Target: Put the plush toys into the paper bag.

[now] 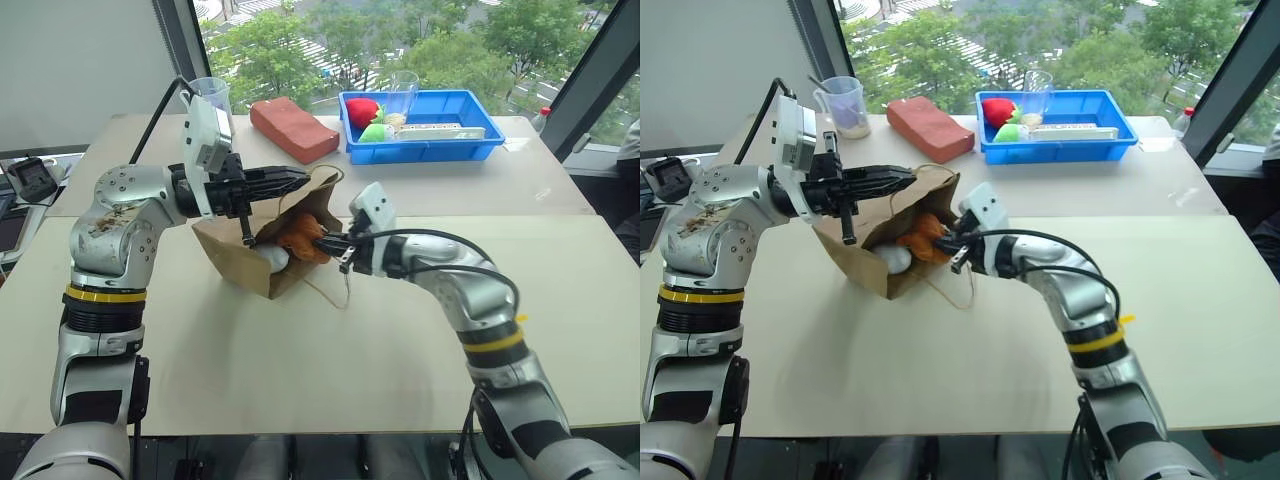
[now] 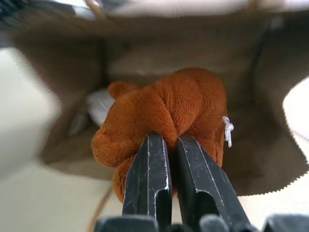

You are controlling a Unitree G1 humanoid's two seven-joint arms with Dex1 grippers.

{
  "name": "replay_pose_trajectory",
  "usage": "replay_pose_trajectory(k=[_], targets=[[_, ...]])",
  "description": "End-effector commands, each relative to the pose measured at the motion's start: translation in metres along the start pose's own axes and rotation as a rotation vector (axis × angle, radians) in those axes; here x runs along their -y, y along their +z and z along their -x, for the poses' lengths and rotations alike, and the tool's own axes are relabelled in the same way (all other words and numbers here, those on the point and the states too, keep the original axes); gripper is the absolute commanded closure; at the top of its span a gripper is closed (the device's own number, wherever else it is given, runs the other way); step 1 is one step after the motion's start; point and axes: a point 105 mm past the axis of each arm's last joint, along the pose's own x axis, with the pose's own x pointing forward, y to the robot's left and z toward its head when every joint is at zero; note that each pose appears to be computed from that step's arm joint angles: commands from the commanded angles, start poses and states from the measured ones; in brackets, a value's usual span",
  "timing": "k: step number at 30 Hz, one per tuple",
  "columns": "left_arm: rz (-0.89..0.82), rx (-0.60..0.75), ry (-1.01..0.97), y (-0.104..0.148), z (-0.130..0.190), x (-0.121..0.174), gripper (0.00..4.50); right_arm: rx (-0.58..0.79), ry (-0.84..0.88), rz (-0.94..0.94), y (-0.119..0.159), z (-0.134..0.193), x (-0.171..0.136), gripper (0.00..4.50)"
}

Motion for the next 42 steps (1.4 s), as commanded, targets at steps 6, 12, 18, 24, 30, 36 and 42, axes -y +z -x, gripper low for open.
replay_pose_trajectory(k=[6,12,18,24,30,36,42], targets=[[-0.056,0.038,-0.036,0.019,-0.005,0.007,4.50,0.120,-0.075,0.071,0.036,-0.026,0.018,4.47],[-0.055,0.032,-0.032,0.017,-0.003,0.008,4.50,0.073,-0.085,0.122,0.012,-0.046,0.018,3.63],[-0.048,0.028,-0.015,0.012,-0.001,0.007,4.50,0.177,-0.059,0.129,0.024,-0.032,0.019,1.53],[-0.045,0.027,-0.002,0.010,0.000,0.007,4.50,0.193,-0.005,0.151,0.030,0.004,0.010,0.03],[-0.048,0.023,0.014,0.007,0.002,0.005,4.50,0.061,0.094,0.151,0.003,0.048,-0.014,0.03],[-0.054,0.026,0.014,0.006,-0.001,0.004,4.50,-0.061,0.151,0.091,-0.032,0.054,-0.033,0.03],[-0.063,0.025,0.011,0.007,-0.002,0.004,4.50,-0.125,0.108,0.097,-0.050,0.041,-0.033,0.03]])
